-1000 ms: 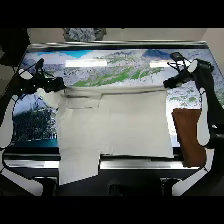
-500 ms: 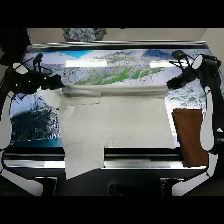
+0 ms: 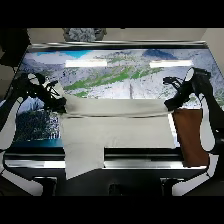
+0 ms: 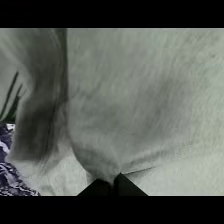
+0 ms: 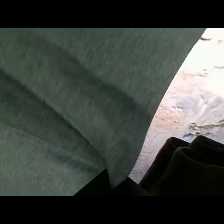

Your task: Fold the shirts.

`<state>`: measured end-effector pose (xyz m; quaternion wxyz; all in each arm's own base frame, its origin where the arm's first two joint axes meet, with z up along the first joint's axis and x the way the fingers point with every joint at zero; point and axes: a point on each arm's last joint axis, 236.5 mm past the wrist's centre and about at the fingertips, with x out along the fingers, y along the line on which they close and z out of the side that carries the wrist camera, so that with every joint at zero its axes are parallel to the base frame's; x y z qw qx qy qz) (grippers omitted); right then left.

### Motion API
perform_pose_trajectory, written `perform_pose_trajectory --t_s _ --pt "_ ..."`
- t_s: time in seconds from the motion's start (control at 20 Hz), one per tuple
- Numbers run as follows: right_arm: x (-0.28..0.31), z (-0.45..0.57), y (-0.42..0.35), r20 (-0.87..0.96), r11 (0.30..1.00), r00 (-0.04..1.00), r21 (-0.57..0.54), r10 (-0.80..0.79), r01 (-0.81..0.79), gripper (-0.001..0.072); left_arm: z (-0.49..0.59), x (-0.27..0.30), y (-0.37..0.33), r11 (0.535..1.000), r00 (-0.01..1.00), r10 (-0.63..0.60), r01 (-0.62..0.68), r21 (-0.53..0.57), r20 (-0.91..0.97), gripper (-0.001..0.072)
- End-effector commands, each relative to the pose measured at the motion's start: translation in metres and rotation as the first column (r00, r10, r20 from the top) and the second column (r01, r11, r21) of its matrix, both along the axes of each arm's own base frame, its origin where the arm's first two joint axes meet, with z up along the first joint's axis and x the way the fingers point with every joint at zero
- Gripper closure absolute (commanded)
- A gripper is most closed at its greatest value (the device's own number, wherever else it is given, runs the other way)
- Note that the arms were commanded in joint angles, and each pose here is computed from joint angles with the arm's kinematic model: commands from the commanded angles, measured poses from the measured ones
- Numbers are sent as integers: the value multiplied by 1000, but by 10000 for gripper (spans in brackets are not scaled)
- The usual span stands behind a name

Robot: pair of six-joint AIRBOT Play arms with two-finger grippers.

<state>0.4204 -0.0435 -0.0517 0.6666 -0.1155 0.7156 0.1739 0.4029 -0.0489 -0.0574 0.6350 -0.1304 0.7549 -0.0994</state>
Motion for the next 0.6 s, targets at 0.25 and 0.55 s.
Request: perform_pose_trajectory --t_s 0.25,0.55 --pt "-18 -9 10 -71 999 997 47 0 4 275 -8 -10 4 1000 999 11 -11 1 -43 301" --pt "-66 37 -42 -123 981 979 85 -161 172 274 28 -48 29 997 997 66 -67 -34 -36 297"
